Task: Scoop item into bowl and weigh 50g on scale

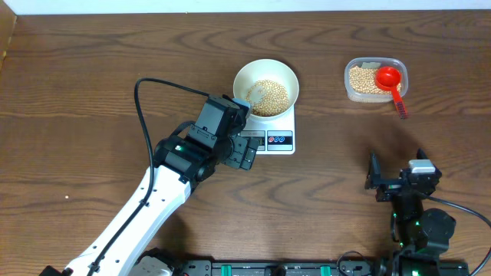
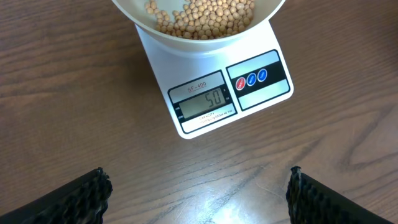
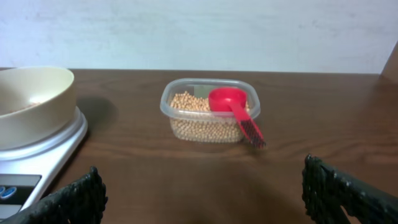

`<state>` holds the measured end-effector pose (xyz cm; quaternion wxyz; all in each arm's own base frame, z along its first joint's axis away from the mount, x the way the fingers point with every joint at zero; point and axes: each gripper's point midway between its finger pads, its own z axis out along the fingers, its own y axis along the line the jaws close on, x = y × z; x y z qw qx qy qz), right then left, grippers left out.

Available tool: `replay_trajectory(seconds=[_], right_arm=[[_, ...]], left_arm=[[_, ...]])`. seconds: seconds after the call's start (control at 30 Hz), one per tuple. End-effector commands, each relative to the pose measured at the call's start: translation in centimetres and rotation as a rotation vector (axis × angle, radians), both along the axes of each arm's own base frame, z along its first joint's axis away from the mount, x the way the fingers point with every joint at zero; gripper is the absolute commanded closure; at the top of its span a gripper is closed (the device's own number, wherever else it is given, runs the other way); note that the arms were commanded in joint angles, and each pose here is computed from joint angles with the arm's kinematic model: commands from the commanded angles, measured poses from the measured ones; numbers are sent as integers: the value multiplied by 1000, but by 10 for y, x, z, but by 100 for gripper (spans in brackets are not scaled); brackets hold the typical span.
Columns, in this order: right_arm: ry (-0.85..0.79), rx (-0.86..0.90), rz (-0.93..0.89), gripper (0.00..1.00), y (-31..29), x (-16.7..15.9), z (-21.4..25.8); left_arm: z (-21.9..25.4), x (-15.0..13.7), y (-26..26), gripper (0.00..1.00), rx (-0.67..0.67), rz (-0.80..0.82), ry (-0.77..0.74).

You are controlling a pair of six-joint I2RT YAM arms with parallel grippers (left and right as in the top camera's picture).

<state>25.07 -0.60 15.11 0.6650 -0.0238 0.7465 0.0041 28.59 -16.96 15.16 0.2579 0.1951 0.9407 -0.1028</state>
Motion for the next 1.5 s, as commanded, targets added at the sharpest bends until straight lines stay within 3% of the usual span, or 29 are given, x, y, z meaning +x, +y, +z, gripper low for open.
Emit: replay_trajectory(seconds=[0.0,1.47], right_arm=[[-2,-5,19,1,4,-2,-3],[-57,-14,12,1,4,-5,9]], left_arm=[[3,2,3,7,7,8,-13],[3,2,3,8,7,8,-13]])
